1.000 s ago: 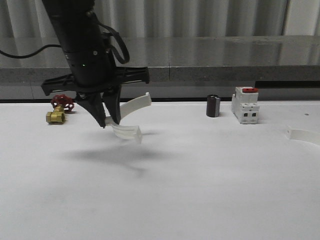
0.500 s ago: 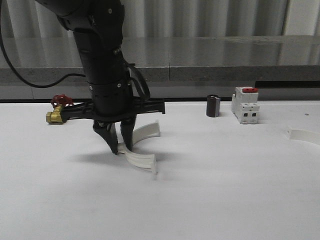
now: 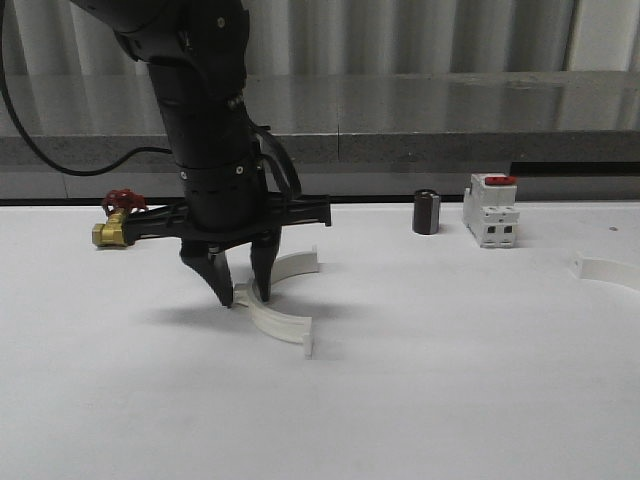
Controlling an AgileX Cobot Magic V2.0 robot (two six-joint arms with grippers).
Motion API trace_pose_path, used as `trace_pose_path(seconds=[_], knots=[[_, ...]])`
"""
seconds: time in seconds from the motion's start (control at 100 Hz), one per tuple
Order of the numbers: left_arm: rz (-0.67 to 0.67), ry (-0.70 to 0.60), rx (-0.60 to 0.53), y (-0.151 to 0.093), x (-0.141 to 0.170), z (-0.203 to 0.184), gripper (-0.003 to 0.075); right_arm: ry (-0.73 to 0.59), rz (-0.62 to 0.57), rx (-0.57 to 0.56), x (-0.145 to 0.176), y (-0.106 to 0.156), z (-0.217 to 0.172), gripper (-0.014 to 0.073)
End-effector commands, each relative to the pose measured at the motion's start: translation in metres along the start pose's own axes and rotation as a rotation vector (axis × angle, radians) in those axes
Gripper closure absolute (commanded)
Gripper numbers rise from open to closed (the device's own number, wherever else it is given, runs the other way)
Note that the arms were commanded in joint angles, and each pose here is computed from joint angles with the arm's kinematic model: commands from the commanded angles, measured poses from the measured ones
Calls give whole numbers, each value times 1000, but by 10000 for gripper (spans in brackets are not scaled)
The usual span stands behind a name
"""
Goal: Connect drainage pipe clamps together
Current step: 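Lower the clamp half onto the table center and open the left gripper, then raise the left gripper away from the placed clamp half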
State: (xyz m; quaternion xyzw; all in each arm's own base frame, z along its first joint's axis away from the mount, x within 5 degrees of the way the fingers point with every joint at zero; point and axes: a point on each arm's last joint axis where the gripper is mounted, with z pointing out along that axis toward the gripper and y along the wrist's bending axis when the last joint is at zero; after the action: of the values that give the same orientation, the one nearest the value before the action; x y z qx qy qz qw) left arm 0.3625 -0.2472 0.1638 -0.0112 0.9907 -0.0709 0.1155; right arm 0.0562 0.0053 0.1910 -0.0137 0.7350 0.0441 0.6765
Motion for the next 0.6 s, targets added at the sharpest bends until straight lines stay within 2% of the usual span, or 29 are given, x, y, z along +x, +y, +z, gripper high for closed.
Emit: trace_pose_path(seconds=[0.0,0.03,0.11,0.27,0.59], knots=[[-6,-80,64,-10,-8,-31,238,-107,-15,7,-12,0,-3,661],[-6,-80,64,-10,-8,-31,186,-107,-15,7,-12,0,-3,661],[2,-80,63,-10,-8,-32,126,-107,-15,7,-12,0,-3,661],[88,-99,72,-14,-11,-44,122,-107,-15,7,-12,0,-3,661],[248,-273,84,-8,-11,-112,122,-107,-15,7,-12,0,-3,661]])
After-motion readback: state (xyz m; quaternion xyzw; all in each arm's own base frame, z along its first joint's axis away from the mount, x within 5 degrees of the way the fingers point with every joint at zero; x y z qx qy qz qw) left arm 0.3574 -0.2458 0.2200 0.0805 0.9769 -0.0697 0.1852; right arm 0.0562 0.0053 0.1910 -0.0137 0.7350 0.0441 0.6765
